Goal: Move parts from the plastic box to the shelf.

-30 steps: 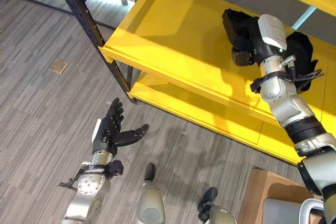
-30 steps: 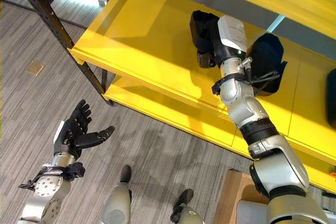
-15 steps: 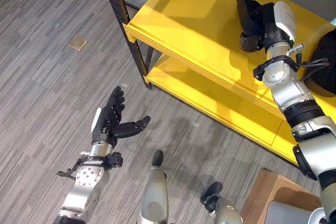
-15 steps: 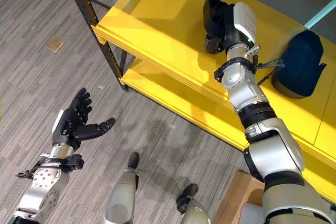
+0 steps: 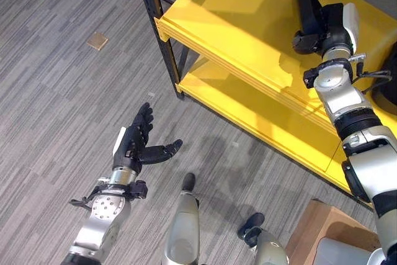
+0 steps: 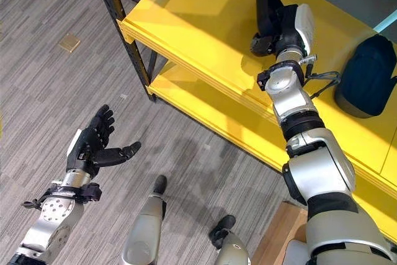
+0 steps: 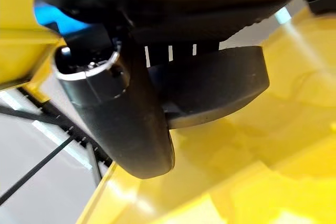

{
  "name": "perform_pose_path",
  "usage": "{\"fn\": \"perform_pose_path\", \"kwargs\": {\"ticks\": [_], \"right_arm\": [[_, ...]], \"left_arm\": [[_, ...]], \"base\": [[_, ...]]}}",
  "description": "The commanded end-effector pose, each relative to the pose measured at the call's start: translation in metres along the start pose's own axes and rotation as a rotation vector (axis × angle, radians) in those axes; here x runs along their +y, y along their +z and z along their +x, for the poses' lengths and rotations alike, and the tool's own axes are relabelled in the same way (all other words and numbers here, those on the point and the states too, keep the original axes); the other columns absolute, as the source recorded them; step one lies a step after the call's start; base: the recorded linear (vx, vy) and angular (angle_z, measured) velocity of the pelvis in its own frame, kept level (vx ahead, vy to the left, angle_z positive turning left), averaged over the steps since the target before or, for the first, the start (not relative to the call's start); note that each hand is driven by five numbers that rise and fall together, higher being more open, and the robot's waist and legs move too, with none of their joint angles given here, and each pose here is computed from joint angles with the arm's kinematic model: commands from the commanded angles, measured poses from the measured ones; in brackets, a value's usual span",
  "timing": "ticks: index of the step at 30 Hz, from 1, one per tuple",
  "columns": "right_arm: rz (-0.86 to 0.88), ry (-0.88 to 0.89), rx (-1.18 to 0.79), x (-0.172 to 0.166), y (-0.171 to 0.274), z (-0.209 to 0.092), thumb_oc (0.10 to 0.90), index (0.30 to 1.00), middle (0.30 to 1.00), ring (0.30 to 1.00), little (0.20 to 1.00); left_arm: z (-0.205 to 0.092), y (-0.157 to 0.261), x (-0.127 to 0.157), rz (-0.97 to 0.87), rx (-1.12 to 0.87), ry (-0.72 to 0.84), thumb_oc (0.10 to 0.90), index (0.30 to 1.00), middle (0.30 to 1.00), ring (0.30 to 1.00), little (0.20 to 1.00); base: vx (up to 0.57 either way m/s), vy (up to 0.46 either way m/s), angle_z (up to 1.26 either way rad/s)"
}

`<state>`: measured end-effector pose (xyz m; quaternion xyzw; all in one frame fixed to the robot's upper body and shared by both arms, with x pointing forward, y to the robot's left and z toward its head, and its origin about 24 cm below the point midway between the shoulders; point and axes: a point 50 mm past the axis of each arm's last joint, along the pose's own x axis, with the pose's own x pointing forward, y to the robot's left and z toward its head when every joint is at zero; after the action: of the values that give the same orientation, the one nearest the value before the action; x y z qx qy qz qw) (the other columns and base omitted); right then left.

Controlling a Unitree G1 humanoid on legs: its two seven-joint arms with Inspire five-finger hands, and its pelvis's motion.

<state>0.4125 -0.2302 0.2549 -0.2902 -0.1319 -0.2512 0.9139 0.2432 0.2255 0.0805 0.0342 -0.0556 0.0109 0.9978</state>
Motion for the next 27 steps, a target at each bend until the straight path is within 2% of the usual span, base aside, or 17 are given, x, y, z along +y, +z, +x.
{"fn": "perform_pose_path", "kwargs": {"ticks": [1, 15, 27], "right_arm": [[0.141, -0.194, -0.163, -0.034, 0.061, 0.017, 0.400, 0.300, 0.300, 0.300, 0.300], [-0.006, -0.324, -0.150, -0.044, 0.051, 0.018, 0.400, 0.300, 0.300, 0.300, 0.300], [0.024, -0.423, -0.157, -0.049, 0.050, 0.014, 0.400, 0.300, 0.300, 0.300, 0.300]], "left_arm": [[0.009, 0.054, -0.009, -0.046, -0.279, -0.050, 0.900, 1.000, 1.000, 1.000, 1.000], [0.012, 0.062, -0.016, -0.042, -0.321, -0.064, 0.900, 1.000, 1.000, 1.000, 1.000], [0.013, 0.062, -0.018, -0.033, -0.331, -0.049, 0.900, 1.000, 1.000, 1.000, 1.000]], "base": [[0.00, 0.000, 0.00], [0.00, 0.000, 0.00], [0.00, 0.000, 0.00]]}}
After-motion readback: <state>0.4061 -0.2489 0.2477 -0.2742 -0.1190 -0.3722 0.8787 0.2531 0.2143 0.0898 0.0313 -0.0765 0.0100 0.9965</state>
